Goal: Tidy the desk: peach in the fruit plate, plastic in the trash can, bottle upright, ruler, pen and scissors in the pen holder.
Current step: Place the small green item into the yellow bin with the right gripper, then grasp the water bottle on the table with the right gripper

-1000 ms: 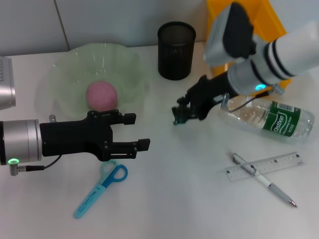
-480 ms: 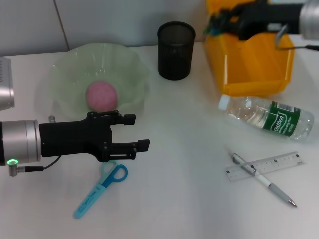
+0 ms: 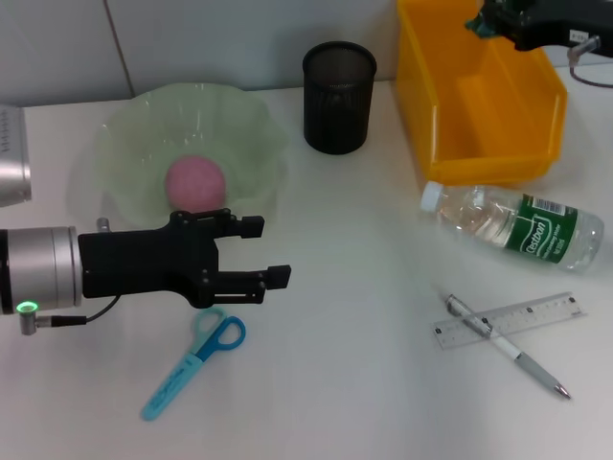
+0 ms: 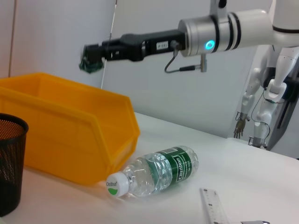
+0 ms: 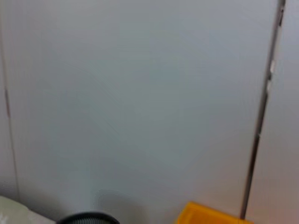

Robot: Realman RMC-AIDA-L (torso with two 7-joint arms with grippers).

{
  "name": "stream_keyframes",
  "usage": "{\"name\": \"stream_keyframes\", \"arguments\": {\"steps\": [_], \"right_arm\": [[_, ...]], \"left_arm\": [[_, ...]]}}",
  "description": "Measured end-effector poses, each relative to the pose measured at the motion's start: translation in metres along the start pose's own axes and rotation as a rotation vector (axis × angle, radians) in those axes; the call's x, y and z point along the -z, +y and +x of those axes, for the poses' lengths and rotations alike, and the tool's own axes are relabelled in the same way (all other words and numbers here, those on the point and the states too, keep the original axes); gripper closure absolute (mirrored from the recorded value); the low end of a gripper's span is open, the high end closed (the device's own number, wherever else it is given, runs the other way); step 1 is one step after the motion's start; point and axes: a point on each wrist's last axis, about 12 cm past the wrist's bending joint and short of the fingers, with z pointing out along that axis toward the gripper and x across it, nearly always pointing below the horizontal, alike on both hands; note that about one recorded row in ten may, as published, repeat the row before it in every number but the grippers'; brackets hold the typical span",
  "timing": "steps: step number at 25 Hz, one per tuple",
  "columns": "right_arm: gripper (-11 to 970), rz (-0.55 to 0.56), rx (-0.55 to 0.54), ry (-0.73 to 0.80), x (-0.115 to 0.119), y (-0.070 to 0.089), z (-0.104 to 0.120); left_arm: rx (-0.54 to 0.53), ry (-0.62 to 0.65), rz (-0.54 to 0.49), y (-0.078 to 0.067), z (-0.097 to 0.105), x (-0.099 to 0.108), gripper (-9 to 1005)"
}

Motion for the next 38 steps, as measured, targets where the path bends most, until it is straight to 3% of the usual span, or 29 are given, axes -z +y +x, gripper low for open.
{"name": "stream_keyframes", "arguments": {"steps": [11, 22, 30, 33, 35, 36, 37, 38], "right_arm": [[666, 0.045, -0.033, 0.033, -0.011, -0.002, 0.011], [236, 0.046, -0.044, 0.022, -0.012, 0.0, 0.009], [191, 0.051, -0.092, -0.018, -0.008, -0.002, 0.008], [180, 0.01, -0.166, -0.105, 0.004, -0.003, 0.005], [180, -0.119, -0.206, -0.203, 0.022, 0.002, -0.001], [180, -0.119, -0.206, -0.203, 0.022, 0.002, -0.001], [180, -0.216, -0.213, -0.248, 0.034, 0.005, -0.003], [180, -0.216, -0.213, -0.248, 0.034, 0.005, -0.003]], "left_arm": [[0.002, 0.001, -0.002, 0.0, 0.0, 0.001, 186], [0.005, 0.001, -0.004, 0.0, 0.001, 0.002, 186], [0.008, 0.001, -0.003, -0.001, 0.002, 0.003, 186], [0.008, 0.0, -0.001, -0.001, 0.002, 0.003, 186], [0.008, -0.001, 0.003, -0.001, 0.002, 0.003, 186], [0.008, -0.001, 0.003, -0.001, 0.002, 0.003, 186], [0.008, -0.001, 0.004, -0.002, 0.002, 0.002, 186], [0.008, -0.003, 0.009, -0.002, 0.002, 0.002, 186]]}}
